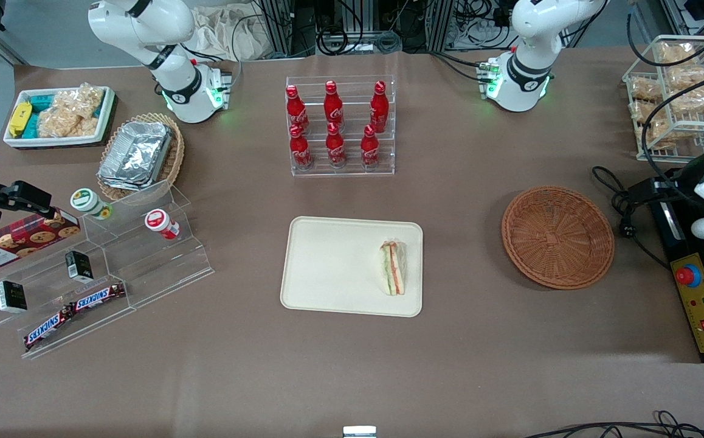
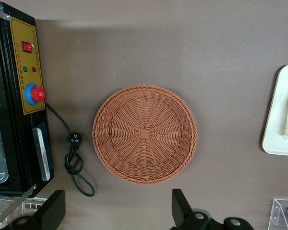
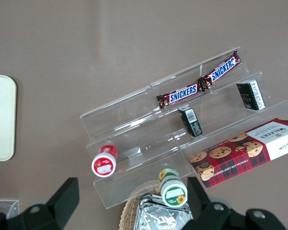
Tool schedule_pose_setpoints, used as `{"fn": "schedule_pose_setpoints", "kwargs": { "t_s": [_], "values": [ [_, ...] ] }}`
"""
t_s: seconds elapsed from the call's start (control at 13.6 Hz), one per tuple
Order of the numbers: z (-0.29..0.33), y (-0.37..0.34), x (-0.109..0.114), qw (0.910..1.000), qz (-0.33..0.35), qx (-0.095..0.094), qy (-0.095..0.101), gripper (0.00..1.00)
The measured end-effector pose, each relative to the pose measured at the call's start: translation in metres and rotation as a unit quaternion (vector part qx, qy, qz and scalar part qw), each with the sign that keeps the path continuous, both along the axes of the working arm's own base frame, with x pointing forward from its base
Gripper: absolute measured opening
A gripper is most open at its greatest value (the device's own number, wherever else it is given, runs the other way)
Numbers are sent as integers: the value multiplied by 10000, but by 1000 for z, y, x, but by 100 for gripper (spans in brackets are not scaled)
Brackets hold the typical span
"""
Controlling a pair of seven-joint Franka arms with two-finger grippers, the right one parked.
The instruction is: Place sandwich from basket to tray
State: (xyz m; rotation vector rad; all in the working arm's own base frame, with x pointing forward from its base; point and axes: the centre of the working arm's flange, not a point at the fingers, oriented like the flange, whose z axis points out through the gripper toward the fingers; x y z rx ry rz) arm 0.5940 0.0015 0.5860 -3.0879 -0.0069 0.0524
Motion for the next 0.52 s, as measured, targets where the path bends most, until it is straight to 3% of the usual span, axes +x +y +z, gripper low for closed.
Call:
{"fn": "schedule_pose_setpoints", "kwargs": {
  "t_s": [0.3, 0.52],
  "values": [
    [-1, 4, 0, 10000, -9, 14, 21, 100],
    [-4, 17, 0, 9998, -14, 158, 91, 100]
  ]
}}
